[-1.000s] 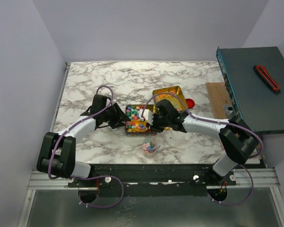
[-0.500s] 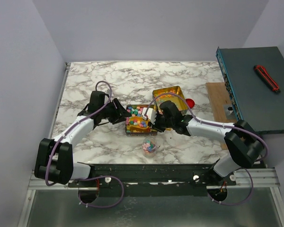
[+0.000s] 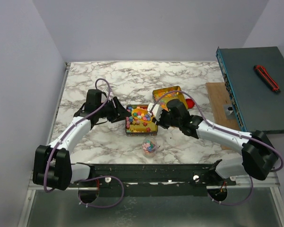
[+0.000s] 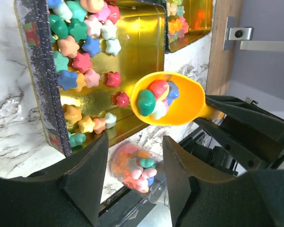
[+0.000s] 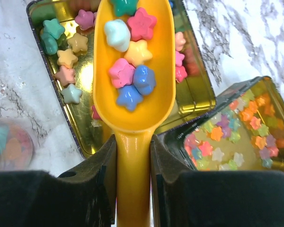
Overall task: Pack the candies
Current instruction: Scoop the fake candies from the storage box, then place the fake candies in the packing bottle.
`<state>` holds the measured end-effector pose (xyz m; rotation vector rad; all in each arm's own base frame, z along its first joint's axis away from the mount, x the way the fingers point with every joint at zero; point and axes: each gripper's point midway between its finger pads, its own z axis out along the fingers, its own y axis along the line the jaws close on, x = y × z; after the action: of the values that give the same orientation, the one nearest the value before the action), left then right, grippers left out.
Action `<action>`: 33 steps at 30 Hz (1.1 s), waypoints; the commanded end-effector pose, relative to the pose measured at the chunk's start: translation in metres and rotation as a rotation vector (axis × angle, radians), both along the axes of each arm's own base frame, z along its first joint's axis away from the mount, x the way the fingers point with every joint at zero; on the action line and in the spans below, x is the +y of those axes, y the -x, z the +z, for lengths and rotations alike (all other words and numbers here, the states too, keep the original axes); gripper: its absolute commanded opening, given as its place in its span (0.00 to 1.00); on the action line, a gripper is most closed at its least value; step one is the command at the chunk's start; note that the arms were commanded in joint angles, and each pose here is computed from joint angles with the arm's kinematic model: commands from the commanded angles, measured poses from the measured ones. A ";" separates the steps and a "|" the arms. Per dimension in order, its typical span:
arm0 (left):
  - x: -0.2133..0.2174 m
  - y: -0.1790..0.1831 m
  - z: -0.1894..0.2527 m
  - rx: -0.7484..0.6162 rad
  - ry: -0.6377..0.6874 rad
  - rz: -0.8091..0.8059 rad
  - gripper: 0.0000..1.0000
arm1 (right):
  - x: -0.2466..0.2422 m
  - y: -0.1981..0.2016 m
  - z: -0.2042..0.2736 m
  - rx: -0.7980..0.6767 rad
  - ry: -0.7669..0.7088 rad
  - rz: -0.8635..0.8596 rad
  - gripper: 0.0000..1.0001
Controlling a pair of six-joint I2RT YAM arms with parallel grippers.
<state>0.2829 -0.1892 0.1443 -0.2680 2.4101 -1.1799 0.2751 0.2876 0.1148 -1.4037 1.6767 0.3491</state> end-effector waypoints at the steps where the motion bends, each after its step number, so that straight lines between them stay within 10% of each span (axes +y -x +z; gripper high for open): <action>1: 0.000 0.010 0.031 -0.096 0.015 -0.065 0.52 | -0.013 0.001 0.032 -0.036 -0.028 -0.053 0.00; 33: 0.062 0.046 0.054 -0.420 -0.319 0.036 0.58 | -0.059 0.095 0.145 0.297 -0.158 -0.414 0.01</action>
<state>0.2321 -0.1404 0.1936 0.0585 2.2066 -0.8252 0.1982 0.2344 0.2523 -0.9801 1.9840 0.4237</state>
